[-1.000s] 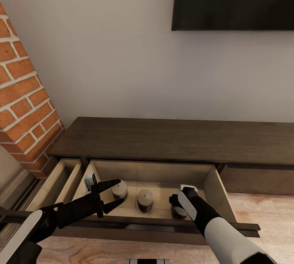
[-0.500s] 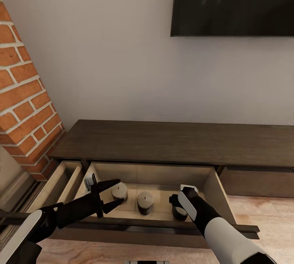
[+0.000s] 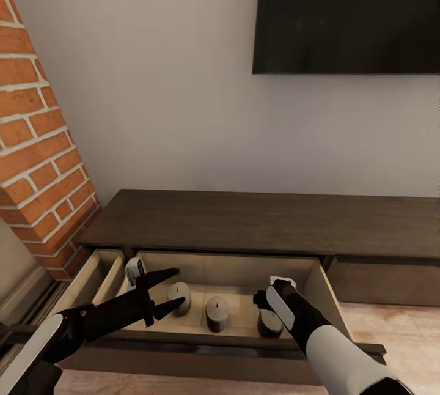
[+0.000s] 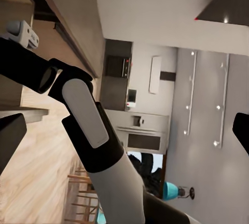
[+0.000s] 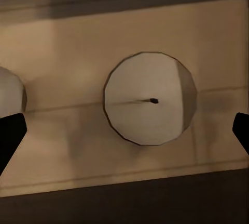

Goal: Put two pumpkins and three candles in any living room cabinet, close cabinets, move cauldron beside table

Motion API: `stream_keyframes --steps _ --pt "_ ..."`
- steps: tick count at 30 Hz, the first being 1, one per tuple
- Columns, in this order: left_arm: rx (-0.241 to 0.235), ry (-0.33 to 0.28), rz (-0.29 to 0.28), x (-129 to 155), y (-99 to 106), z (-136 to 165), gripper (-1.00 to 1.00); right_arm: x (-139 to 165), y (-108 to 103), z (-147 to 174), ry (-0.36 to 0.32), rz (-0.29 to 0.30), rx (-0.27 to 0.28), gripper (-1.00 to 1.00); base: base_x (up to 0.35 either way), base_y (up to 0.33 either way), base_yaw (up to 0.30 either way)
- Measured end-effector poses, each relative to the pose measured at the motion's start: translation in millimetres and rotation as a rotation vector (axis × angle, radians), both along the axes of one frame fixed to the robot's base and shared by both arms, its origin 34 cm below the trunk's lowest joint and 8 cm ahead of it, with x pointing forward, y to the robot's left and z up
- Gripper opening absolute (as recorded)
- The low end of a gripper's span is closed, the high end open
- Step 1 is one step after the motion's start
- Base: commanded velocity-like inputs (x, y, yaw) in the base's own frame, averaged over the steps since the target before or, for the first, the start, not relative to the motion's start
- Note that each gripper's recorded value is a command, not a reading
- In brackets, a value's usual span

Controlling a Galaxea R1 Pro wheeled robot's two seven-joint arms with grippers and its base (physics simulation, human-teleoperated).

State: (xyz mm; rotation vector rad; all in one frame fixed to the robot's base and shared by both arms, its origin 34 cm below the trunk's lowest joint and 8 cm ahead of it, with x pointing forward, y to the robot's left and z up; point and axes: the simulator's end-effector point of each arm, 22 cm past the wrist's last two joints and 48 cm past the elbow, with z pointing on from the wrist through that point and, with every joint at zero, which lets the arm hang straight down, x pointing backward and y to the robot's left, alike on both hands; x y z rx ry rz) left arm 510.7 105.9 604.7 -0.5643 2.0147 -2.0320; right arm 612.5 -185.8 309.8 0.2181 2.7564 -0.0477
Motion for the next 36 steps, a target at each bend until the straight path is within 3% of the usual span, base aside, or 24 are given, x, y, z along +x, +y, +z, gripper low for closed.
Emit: stream_keyframes --steps 6,36 --pt "0.01 -0.024 -0.001 -3 2 9 1.0 5 0 13 -0.024 0.001 0.001 1.0 -0.085 0.0 0.0" --pt "0.014 -0.021 -0.002 15 3 75 1.0 23 1 81 -0.028 0.003 0.008 1.0 -0.056 0.0 0.0"
